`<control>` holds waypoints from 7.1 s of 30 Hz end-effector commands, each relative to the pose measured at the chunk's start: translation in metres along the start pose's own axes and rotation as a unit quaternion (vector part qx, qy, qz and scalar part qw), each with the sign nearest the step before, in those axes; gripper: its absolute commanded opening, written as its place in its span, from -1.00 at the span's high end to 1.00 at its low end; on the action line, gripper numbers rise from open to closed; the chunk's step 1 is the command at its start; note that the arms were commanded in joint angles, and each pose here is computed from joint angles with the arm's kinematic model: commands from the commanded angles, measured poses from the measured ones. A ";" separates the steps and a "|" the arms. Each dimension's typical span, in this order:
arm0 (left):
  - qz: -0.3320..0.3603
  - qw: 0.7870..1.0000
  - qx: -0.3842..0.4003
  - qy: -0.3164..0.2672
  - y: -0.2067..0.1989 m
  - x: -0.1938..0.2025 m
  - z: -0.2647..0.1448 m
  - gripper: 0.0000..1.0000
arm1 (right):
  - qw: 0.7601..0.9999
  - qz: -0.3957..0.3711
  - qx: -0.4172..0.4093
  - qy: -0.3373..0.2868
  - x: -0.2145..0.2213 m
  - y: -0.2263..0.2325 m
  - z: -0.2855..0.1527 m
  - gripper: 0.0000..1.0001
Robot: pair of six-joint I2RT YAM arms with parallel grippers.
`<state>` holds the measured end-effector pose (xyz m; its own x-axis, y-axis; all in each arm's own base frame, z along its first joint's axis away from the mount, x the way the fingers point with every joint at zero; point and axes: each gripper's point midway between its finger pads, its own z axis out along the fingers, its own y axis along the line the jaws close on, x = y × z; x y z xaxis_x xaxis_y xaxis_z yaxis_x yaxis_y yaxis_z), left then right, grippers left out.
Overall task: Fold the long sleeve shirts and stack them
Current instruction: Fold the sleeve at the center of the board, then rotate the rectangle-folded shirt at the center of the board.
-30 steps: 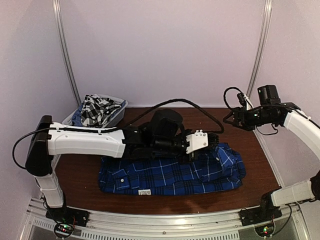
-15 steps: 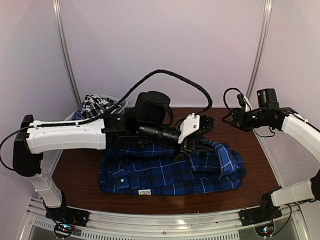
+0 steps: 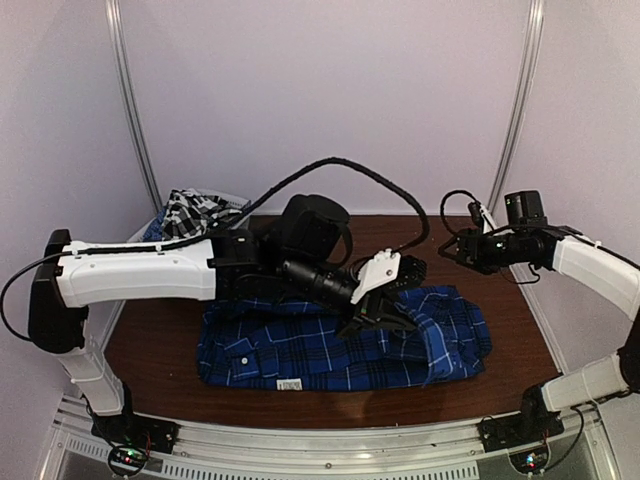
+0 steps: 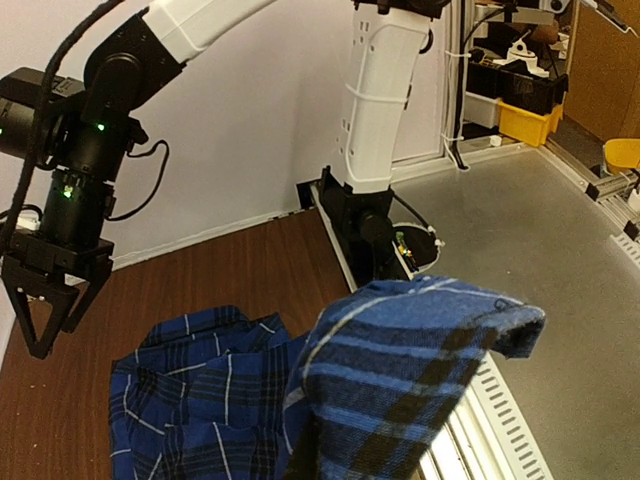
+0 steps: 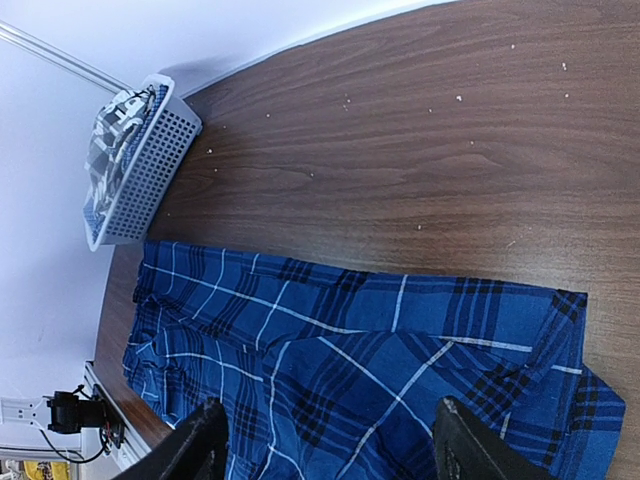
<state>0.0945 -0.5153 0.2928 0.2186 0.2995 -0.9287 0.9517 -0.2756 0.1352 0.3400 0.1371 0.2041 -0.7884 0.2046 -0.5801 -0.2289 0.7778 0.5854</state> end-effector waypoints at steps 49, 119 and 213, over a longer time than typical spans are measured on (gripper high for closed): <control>0.044 0.999 -0.014 -0.028 -0.010 -0.056 -0.027 1.00 | 0.996 0.045 0.045 0.057 0.053 -0.073 0.063 -0.32; -0.502 0.732 -0.455 -0.068 0.120 0.275 -0.221 1.00 | 0.996 0.043 0.035 0.074 0.064 -0.082 0.079 -0.34; -0.339 0.801 -0.488 0.071 0.056 0.260 -0.102 -0.14 | 0.958 -0.190 0.206 0.066 -0.049 -0.071 0.180 -0.35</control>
<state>0.2166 -0.3476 0.0522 -0.5571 0.2646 -0.7872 0.5363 0.8383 -0.0978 0.5098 0.1935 0.0413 -0.8038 -0.2015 -0.5598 -0.3142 0.9427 0.1118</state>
